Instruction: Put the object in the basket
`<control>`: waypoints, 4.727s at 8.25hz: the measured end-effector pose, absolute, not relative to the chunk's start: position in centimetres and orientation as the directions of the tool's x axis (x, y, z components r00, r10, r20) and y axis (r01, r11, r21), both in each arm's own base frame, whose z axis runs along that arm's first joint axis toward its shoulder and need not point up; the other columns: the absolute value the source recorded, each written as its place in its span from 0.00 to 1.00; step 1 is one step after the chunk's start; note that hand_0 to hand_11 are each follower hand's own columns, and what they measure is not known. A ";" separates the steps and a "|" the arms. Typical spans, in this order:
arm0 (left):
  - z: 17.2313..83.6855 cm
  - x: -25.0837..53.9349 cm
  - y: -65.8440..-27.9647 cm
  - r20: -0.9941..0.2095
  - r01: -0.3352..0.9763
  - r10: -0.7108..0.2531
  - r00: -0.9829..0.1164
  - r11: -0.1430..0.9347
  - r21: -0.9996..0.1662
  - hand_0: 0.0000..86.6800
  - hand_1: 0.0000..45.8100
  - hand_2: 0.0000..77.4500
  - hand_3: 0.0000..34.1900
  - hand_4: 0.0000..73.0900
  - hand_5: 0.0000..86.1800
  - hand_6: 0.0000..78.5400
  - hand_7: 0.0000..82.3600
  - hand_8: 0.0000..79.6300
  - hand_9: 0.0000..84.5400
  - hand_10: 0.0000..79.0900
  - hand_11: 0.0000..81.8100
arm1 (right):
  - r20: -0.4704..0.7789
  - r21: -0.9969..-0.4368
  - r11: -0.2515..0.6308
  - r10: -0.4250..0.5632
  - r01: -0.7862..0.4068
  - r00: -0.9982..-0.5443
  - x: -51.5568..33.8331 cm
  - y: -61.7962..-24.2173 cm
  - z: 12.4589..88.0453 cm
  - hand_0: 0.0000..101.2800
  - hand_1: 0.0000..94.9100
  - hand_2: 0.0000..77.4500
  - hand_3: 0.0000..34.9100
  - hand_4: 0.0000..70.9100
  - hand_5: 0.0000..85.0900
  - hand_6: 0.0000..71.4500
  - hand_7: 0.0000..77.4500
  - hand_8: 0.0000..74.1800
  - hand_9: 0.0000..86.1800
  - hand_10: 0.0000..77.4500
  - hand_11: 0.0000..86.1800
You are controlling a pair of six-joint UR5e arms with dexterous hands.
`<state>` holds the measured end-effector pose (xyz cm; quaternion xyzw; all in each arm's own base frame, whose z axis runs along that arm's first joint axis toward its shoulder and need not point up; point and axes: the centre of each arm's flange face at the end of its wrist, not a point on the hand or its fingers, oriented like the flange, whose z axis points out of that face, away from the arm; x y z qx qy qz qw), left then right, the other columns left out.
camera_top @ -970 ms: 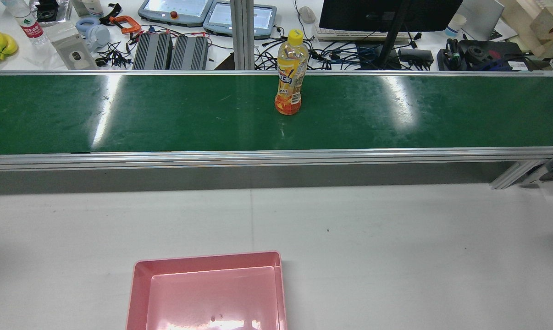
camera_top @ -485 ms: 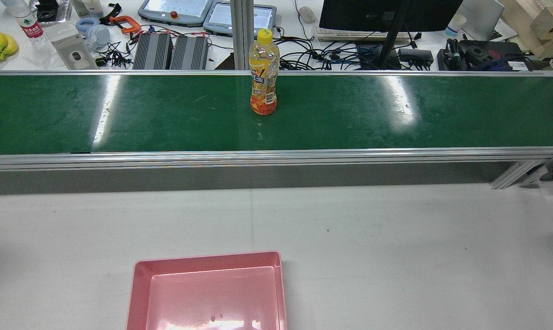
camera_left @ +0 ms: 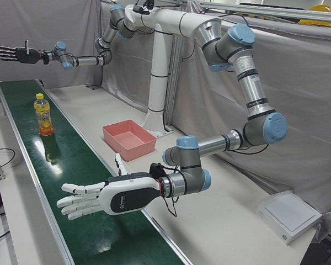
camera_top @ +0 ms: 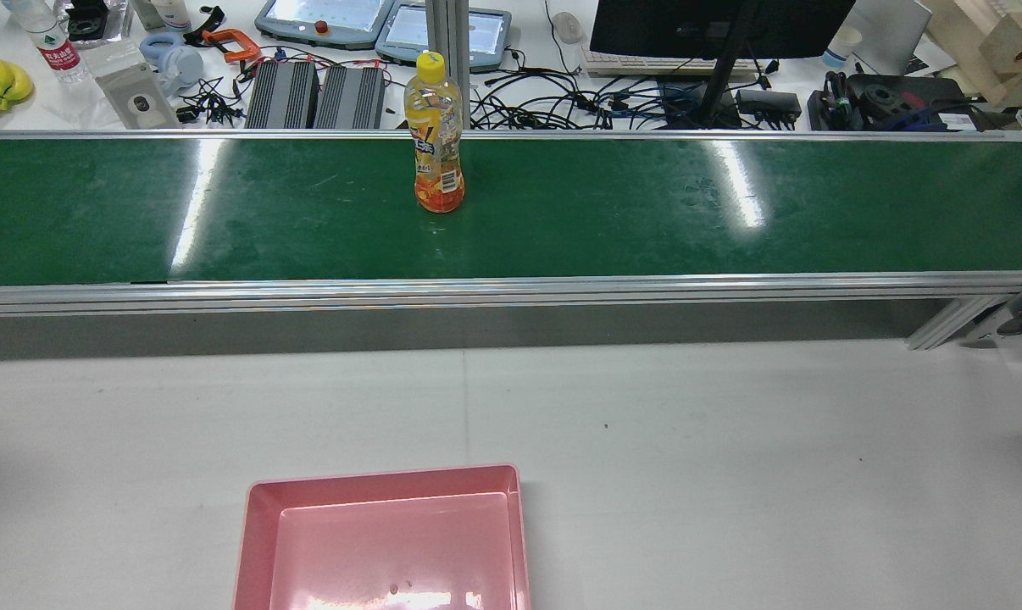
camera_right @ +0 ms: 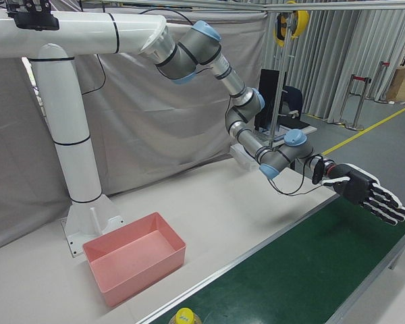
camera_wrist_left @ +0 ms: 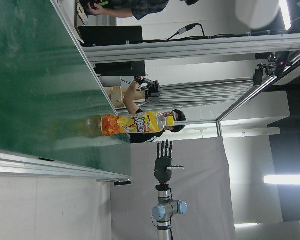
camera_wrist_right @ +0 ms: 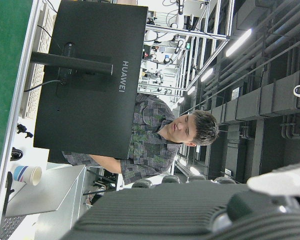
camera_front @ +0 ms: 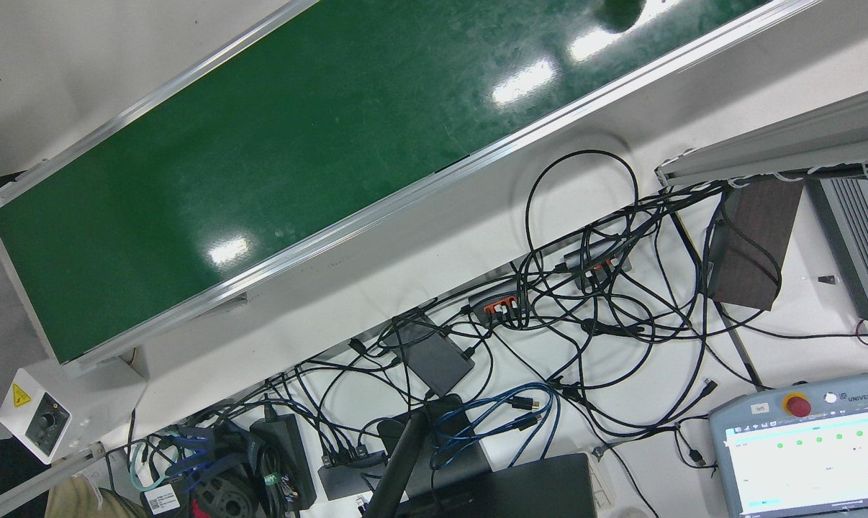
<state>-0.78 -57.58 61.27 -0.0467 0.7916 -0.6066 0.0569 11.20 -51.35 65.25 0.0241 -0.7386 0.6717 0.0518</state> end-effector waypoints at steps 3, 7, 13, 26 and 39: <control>61.4 -0.7 -57.6 -0.034 -0.005 -0.143 -0.989 0.264 -0.965 0.77 0.29 0.00 0.00 0.01 0.23 0.00 0.01 0.00 0.01 0.00 0.01 | 0.109 -0.990 0.097 0.034 -0.105 -0.993 11.2 -51.3 65.2 0.00 0.00 0.01 0.01 0.00 0.00 0.00 0.01 0.00 0.00 0.00 0.00; 62.2 -0.6 -57.6 -0.042 0.005 -0.144 -0.989 0.252 -0.968 0.77 0.29 0.00 0.00 0.01 0.22 0.00 0.01 0.00 0.01 0.00 0.01 | 0.109 -0.990 0.097 0.034 -0.105 -0.993 11.2 -51.3 65.2 0.00 0.00 0.01 0.01 0.00 0.00 0.00 0.01 0.00 0.00 0.00 0.00; 58.0 3.9 -60.5 -0.083 0.024 -0.192 -0.978 0.291 -0.956 0.82 0.31 0.00 0.00 0.01 0.23 0.00 0.01 0.00 0.01 0.00 0.01 | 0.109 -0.990 0.097 0.034 -0.105 -0.993 11.2 -51.3 65.2 0.00 0.00 0.01 0.01 0.00 0.00 0.00 0.01 0.00 0.00 0.00 0.00; 55.8 8.8 -60.9 -0.126 0.033 -0.244 -0.962 0.355 -0.934 0.76 0.26 0.00 0.02 0.01 0.16 0.00 0.01 0.00 0.01 0.00 0.01 | 0.110 -0.990 0.097 0.034 -0.106 -0.993 11.2 -51.3 65.2 0.00 0.00 0.01 0.01 0.00 0.00 0.00 0.01 0.00 0.00 0.00 0.00; 56.9 4.4 -63.8 0.020 -0.098 -0.204 -0.979 0.378 -0.921 0.76 0.14 0.62 0.00 0.61 0.67 0.78 0.68 0.81 0.68 0.77 0.67 | 0.109 -0.990 0.096 0.034 -0.105 -0.993 11.2 -51.3 65.3 0.00 0.00 0.01 0.01 0.00 0.00 0.00 0.01 0.00 0.00 0.00 0.00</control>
